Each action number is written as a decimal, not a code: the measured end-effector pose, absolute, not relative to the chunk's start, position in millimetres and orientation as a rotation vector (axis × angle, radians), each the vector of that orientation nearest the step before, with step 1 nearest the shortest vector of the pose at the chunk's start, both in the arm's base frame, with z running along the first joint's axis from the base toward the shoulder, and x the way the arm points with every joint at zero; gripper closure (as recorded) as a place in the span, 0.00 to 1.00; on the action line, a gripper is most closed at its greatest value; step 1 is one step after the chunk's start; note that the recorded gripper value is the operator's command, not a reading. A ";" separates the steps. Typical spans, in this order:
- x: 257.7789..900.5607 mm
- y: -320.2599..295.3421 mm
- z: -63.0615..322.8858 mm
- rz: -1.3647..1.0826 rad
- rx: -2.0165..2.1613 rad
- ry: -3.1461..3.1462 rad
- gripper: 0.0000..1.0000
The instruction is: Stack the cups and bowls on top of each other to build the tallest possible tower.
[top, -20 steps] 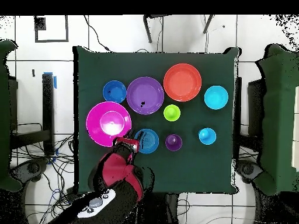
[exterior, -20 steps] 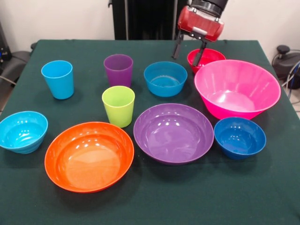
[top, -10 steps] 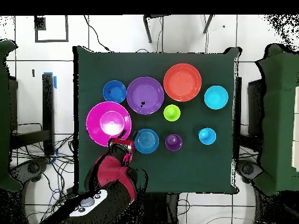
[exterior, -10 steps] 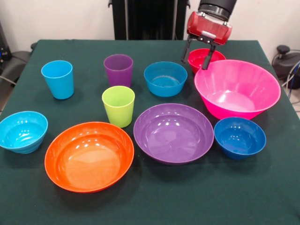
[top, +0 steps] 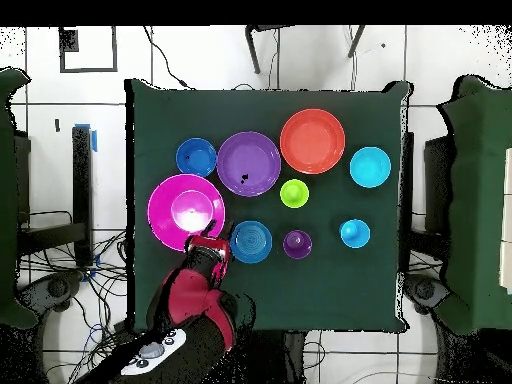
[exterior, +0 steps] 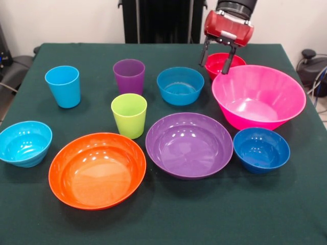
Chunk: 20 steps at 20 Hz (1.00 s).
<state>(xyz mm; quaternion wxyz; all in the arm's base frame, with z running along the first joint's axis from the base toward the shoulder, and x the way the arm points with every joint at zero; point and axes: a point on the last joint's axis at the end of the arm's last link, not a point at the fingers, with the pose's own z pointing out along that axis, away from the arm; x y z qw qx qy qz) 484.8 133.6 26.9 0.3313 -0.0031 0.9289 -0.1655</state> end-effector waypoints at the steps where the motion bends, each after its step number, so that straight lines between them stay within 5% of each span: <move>1: 484.2 130.9 28.8 -0.434 0.002 2.428 0.00; 20: 473.2 117.7 50.0 -0.408 0.067 2.349 0.00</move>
